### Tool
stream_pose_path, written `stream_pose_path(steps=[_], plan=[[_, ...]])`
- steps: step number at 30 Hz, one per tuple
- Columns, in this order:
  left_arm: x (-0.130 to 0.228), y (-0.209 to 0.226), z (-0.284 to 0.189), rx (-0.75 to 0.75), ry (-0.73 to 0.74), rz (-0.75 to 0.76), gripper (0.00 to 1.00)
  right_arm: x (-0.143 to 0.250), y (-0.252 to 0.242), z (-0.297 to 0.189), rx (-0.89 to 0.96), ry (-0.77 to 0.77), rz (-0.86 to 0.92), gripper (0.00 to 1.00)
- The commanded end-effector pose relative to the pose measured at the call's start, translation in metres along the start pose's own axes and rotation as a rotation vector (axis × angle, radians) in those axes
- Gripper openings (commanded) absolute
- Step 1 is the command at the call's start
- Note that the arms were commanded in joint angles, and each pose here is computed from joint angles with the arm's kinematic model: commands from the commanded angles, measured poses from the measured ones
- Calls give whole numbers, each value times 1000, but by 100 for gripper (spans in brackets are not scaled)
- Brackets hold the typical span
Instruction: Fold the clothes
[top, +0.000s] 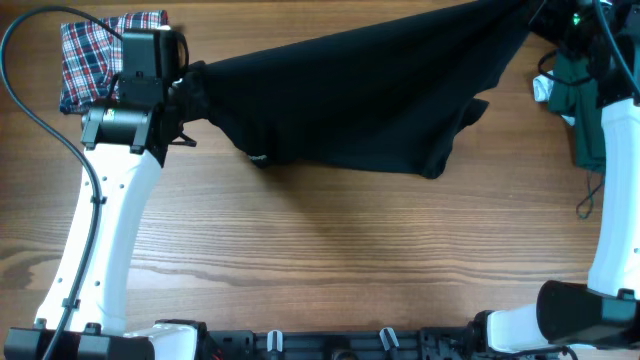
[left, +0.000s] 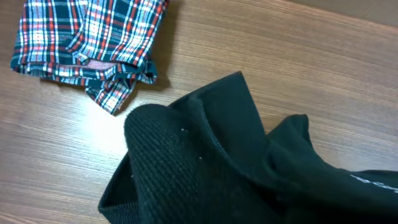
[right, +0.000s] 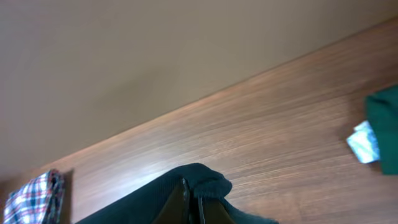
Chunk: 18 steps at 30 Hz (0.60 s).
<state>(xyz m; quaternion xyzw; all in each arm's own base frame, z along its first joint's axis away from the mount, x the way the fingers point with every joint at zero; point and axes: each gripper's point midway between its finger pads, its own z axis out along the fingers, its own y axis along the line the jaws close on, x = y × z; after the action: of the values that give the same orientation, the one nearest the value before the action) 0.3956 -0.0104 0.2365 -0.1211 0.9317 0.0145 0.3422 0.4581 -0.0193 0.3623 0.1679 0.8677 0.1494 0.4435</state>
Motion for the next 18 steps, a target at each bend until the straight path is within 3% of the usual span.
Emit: stream_pose_path(steps=[1, 6, 9, 10, 11, 12, 13, 14, 18], plan=[[-8, -2, -8, 31, -20, -29, 5, -6, 11, -2, -68, -1, -29, 4], [6, -5, -8, 54, 41, -23, 8, 16, 9, -3, -71, 89, -9, 4], [18, -1, -9, 39, 87, -16, 17, 31, 2, 0, -49, 149, 4, 8], [19, -1, -9, 38, 91, -15, 23, 34, 0, 2, -46, 159, -4, 20], [20, -1, -9, 36, 96, -15, 30, 37, -1, 4, -42, 167, -16, 56], [21, 0, -9, 36, 98, -14, 35, 38, -3, 6, -39, 175, -28, 79], [21, 0, -9, 36, 98, -14, 41, 40, -4, 10, -36, 183, -34, 93], [21, 0, -9, 36, 98, -14, 46, 41, -5, 11, -34, 189, -32, 100], [21, 0, -9, 35, 101, -13, 50, 50, -12, 23, -19, 228, -33, 100]])
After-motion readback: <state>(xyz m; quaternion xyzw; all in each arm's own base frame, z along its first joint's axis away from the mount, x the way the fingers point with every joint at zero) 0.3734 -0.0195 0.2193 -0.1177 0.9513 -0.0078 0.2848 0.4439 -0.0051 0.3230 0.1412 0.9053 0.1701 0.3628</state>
